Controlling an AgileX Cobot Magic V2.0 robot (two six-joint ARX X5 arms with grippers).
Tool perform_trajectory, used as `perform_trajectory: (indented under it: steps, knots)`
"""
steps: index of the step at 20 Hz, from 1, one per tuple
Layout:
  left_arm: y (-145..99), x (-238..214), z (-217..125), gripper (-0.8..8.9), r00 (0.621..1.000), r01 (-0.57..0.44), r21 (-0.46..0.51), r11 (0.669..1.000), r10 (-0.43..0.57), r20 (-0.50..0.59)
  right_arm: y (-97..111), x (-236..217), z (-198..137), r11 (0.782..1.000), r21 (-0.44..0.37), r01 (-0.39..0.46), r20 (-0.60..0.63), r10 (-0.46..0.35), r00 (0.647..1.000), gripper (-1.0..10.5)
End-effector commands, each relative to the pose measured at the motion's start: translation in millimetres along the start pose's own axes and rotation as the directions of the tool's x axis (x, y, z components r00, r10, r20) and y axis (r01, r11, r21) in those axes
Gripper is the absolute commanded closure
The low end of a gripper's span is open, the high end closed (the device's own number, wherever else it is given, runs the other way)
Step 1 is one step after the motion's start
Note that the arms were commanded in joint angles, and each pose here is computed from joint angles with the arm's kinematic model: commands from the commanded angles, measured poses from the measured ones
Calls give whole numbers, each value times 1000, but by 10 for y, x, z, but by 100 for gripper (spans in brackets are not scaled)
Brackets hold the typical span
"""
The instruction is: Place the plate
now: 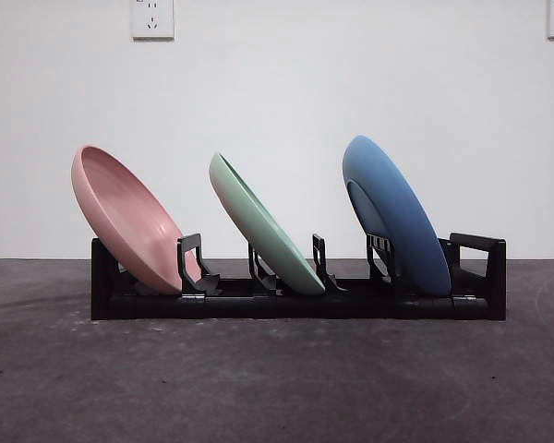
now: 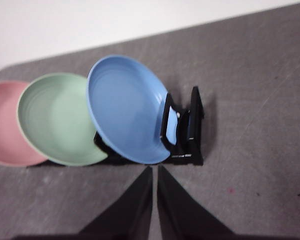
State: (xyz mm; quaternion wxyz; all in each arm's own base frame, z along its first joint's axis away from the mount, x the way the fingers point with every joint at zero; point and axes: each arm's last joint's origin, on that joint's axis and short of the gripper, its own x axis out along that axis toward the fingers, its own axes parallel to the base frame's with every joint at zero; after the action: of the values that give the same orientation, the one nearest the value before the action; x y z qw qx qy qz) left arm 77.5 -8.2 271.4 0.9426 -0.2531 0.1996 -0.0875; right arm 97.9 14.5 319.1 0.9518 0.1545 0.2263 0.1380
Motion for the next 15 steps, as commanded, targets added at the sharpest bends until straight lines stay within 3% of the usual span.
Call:
perform_trajectory:
  steps: [1,7,11,12,15]
  knots:
    - [-72,7,142,803,998,-21,123,992,29,-61,54,38,173,999,-35,-29,-71,26,997,933]
    - [-152,126,344,803,961,-20,268,963,92,-260,126,196,395,997,-23,-70,-235,62,970,933]
    - [-207,255,456,792,917,25,353,935,119,-381,168,399,461,994,-60,-91,-379,62,923,932]
    - [-221,301,483,736,910,31,353,935,120,-398,176,473,469,991,-84,-105,-404,63,913,919]
    - [-228,376,502,442,897,38,349,936,122,-425,186,620,460,987,-105,-121,-453,61,890,633]
